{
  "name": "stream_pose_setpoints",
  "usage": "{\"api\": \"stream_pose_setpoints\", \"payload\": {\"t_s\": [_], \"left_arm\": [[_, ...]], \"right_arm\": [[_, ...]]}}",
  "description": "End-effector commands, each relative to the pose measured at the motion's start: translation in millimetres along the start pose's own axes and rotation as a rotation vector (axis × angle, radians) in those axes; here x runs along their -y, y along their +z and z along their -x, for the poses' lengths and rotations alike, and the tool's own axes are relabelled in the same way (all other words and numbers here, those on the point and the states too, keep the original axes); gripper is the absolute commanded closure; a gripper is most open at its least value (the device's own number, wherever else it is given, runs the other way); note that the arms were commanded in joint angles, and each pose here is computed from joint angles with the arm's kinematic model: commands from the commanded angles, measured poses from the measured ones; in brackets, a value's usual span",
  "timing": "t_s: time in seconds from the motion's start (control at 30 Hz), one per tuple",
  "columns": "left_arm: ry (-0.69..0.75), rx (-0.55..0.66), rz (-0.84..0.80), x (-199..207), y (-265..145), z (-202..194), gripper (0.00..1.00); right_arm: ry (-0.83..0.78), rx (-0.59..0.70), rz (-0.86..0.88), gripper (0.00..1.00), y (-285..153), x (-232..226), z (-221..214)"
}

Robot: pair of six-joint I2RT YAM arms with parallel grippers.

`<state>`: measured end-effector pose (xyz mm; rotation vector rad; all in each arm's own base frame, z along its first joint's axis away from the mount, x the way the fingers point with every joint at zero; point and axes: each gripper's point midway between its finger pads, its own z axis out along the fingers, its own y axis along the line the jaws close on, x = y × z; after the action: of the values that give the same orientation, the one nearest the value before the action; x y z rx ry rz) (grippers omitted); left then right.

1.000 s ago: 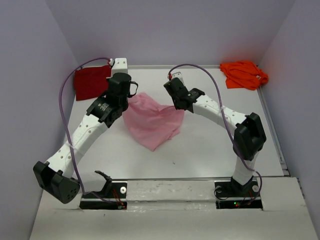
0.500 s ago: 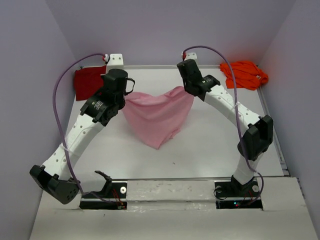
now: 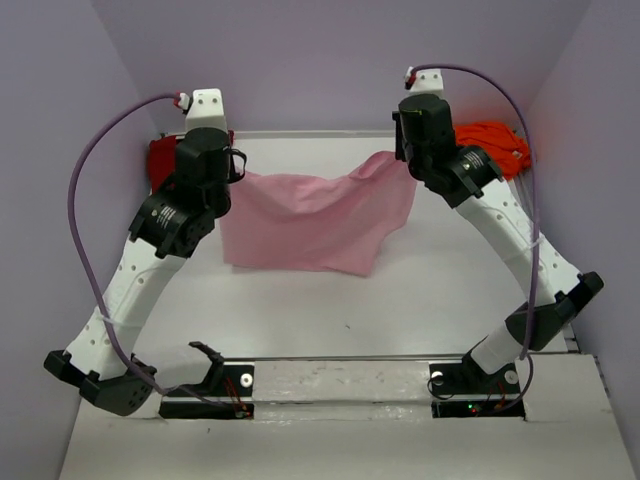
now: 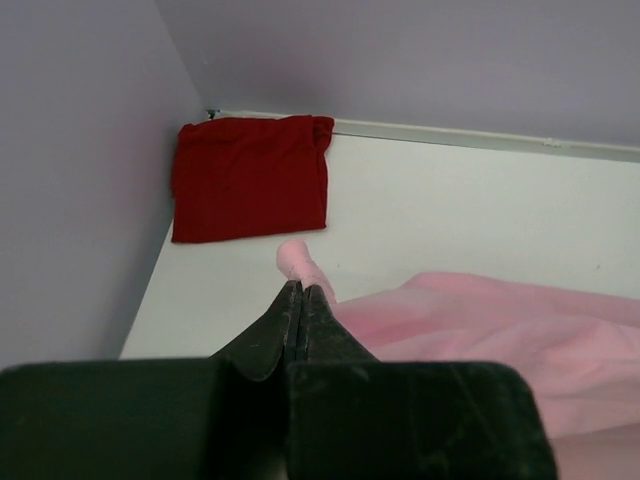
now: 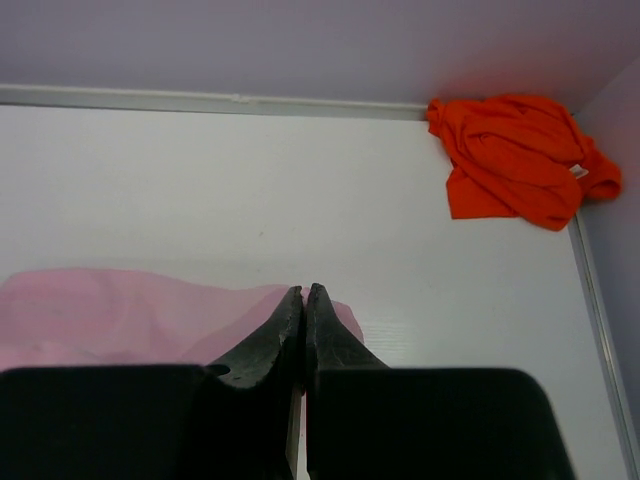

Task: Fold and stack the t-shirts
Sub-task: Flatten the tshirt out

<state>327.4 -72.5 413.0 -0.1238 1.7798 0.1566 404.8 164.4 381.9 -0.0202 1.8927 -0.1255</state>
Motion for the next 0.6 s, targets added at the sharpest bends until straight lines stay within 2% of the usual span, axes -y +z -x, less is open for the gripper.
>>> {"api": "stream_pose_setpoints", "payload": {"t_s": [0.0,0.07,0.17,0.37,0.57], "left_arm": [[0.014,0.057,-0.005,-12,-33,19,1.00],[0.021,0.069,0.021,-20,-45,22,1.00],[-0.023,0.082,-0.043,-19,-65,28,1.00],[-0.032,0.081,-0.057,-33,-81,27,1.00],[-0.122,0.153,-0.034,-73,-111,47,1.00]], "right_arm": [[0.069,0.088,0.004,1.00,-45,30,37],[0.077,0.097,0.002,1.00,-59,41,43],[0.092,0.118,0.005,1.00,-83,56,52],[0.142,0.157,0.011,1.00,-124,85,63],[0.187,0.205,-0.016,1.00,-163,122,74]]}}
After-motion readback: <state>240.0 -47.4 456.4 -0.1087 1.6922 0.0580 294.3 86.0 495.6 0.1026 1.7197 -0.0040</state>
